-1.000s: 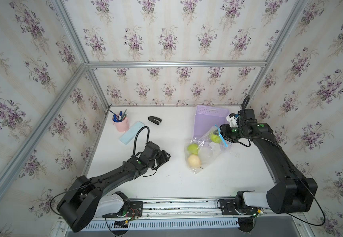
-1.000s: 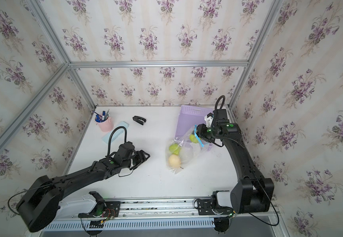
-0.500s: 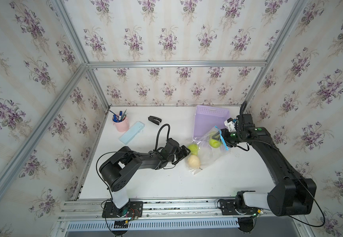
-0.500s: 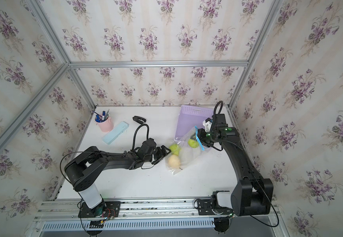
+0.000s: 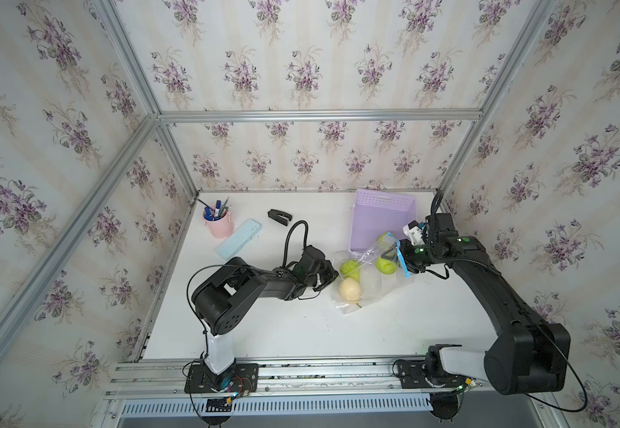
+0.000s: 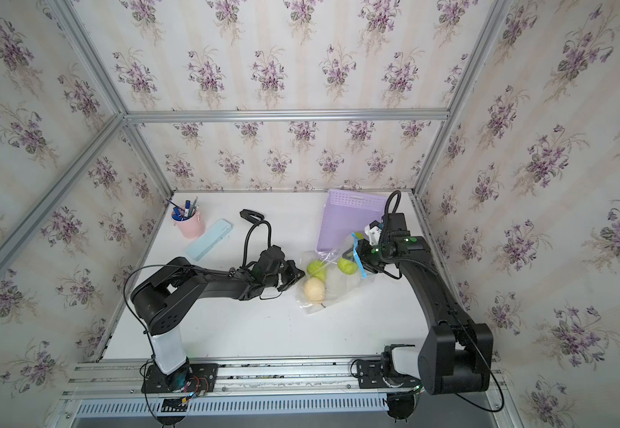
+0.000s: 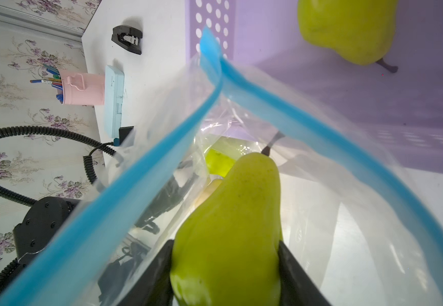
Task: Open the zip-top bag and take out the pear
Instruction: Pick up the pear from the zipper food storage bag, then place the pear in the basket.
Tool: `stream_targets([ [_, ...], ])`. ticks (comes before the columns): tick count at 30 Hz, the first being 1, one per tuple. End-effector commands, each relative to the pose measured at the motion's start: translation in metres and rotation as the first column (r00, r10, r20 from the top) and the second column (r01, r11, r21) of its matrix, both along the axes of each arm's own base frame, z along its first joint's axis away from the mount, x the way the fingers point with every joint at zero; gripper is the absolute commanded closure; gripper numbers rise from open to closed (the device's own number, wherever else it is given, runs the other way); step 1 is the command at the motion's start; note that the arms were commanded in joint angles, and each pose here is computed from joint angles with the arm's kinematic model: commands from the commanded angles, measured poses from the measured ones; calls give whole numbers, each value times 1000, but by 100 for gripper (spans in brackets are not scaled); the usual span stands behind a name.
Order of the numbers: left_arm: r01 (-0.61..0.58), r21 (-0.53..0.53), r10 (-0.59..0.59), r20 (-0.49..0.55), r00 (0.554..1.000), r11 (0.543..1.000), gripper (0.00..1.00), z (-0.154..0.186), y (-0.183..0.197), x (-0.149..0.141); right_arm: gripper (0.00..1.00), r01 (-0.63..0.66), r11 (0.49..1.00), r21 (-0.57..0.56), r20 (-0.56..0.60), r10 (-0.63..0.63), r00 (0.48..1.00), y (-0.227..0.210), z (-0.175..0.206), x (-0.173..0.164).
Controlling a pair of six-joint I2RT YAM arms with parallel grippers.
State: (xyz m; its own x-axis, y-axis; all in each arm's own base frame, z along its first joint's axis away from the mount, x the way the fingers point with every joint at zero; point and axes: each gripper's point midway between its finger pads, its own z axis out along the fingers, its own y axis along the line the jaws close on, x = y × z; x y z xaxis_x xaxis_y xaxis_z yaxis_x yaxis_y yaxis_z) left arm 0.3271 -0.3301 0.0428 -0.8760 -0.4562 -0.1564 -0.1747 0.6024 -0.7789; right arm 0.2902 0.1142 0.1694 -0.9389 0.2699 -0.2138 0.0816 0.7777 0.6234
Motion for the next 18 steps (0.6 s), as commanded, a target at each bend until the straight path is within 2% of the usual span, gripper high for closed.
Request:
stream_targets([
  [1,20,45,-19,-12,1000,999,100,-1,22,-6,70,-13,1000,15,48,12,999,2,14,5],
  [7,-1,106,5,-36,999,994,100,-5,64,-17,71,-24,999,27,48,23,999,4,26,9],
  [11,-38,105,43,-42,998,994,100,-7,85,-22,71,-1,1000,0,62,1,998,-2,32,17],
  [14,-30,107,35,-45,998,994,100,-6,93,-26,71,54,999,1,97,-54,994,-10,42,33],
  [18,-25,101,29,-41,999,995,100,-4,99,-30,70,196,980,42,134,-200,970,-38,55,69],
])
